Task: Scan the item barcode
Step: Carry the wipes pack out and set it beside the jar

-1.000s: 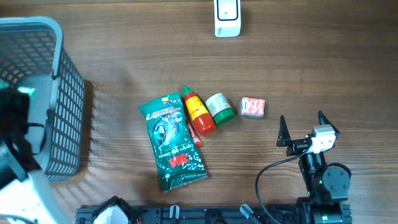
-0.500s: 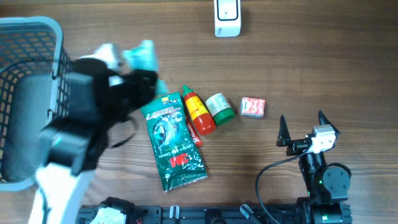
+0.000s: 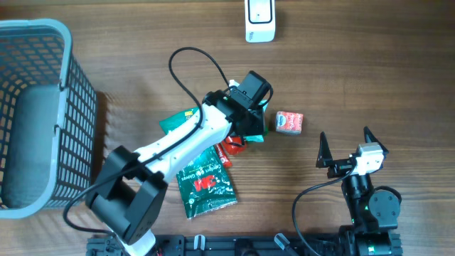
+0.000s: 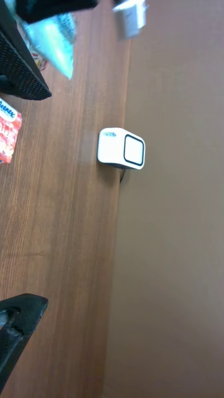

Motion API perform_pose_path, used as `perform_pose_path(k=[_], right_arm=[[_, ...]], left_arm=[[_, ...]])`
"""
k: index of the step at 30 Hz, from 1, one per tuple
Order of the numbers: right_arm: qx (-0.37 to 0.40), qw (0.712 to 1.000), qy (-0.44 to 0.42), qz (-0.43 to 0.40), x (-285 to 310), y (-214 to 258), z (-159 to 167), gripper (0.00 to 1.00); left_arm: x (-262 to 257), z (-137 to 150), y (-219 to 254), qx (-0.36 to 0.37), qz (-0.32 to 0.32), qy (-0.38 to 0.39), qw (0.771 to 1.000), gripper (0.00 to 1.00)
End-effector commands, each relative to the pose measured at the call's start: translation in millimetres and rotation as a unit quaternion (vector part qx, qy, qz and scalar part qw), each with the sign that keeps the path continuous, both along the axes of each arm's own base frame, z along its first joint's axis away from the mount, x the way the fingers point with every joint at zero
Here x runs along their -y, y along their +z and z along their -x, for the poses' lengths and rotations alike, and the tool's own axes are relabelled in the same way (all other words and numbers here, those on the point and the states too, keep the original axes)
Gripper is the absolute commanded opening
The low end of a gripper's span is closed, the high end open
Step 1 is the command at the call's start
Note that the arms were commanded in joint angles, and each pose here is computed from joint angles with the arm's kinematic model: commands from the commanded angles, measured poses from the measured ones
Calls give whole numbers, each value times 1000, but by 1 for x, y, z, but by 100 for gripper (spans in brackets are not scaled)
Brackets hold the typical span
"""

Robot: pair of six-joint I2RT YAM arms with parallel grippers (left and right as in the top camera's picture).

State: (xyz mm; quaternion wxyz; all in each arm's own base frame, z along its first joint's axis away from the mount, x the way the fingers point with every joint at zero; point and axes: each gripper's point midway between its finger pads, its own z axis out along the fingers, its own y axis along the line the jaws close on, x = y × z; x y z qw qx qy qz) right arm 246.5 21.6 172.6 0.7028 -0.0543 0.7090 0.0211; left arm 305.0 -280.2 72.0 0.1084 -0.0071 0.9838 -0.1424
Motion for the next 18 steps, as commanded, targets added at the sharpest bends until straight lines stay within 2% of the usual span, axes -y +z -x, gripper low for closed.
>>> perform_pose_path(k=[1,4,6,9,11,18], right_arm=[[2,1000,1,2,0,0,0,100],[2,1000,1,2,0,0,0,100],[2,1000,1,3,-1,0,0,99],[2,1000,1,2,0,0,0,100],[2,1000,1,2,0,0,0,100],[2,1000,1,3,-1,0,0,100]], left_arm=[[4,-7,-3,11,-3,-5,1000,39],[12,-5,-2,17,2,-14,1000,37],[21,4,-1,17,3,-30,999,32],[45,19,2,33,11,-74,997,36],[54,23,3,49,9,-83,995,44],[41,34,-15,32,-17,-83,996,45]])
